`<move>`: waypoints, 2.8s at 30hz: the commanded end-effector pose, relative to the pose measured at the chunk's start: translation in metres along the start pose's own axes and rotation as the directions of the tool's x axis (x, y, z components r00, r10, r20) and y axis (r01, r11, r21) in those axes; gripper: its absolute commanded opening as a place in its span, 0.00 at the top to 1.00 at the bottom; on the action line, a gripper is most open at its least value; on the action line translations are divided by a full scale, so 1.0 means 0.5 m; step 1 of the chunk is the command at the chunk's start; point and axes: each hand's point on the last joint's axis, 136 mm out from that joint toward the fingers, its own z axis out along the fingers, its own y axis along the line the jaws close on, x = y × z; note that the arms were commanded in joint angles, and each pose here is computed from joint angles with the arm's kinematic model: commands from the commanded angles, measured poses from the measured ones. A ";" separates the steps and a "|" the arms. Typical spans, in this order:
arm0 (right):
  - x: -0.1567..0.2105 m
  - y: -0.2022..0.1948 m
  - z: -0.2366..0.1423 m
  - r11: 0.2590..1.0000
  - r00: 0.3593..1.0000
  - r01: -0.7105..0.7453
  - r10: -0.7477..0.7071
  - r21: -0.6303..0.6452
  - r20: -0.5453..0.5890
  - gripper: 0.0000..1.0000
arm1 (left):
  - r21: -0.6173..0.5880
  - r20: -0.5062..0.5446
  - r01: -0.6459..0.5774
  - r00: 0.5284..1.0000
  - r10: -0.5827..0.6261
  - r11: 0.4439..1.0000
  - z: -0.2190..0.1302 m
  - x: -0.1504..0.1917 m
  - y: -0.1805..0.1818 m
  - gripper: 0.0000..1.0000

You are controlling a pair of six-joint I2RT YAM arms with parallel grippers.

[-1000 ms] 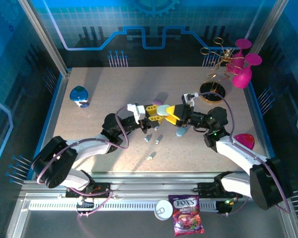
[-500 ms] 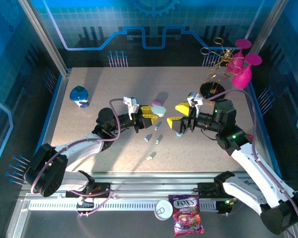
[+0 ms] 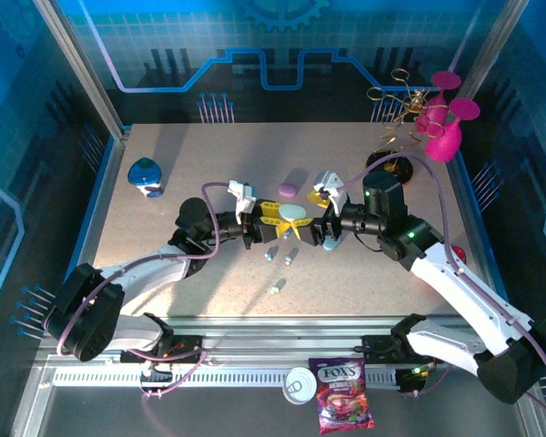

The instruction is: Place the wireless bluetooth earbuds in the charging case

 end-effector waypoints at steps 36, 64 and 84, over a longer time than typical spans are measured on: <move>-0.063 -0.022 -0.054 0.997 0.984 -0.059 0.050 0.051 0.174 0.00 | -0.026 0.064 -0.148 0.987 0.149 0.989 -0.048 0.005 0.019 0.82; 0.367 -0.085 0.175 0.575 0.526 -0.751 0.818 0.326 -0.230 0.24 | -0.122 0.066 -0.203 0.975 0.213 0.971 -0.098 -0.023 0.009 0.81; 0.451 -0.077 0.257 0.578 0.457 -0.722 0.811 0.380 -0.366 0.51 | -0.116 0.052 -0.220 0.973 0.227 0.969 -0.100 -0.019 0.001 0.81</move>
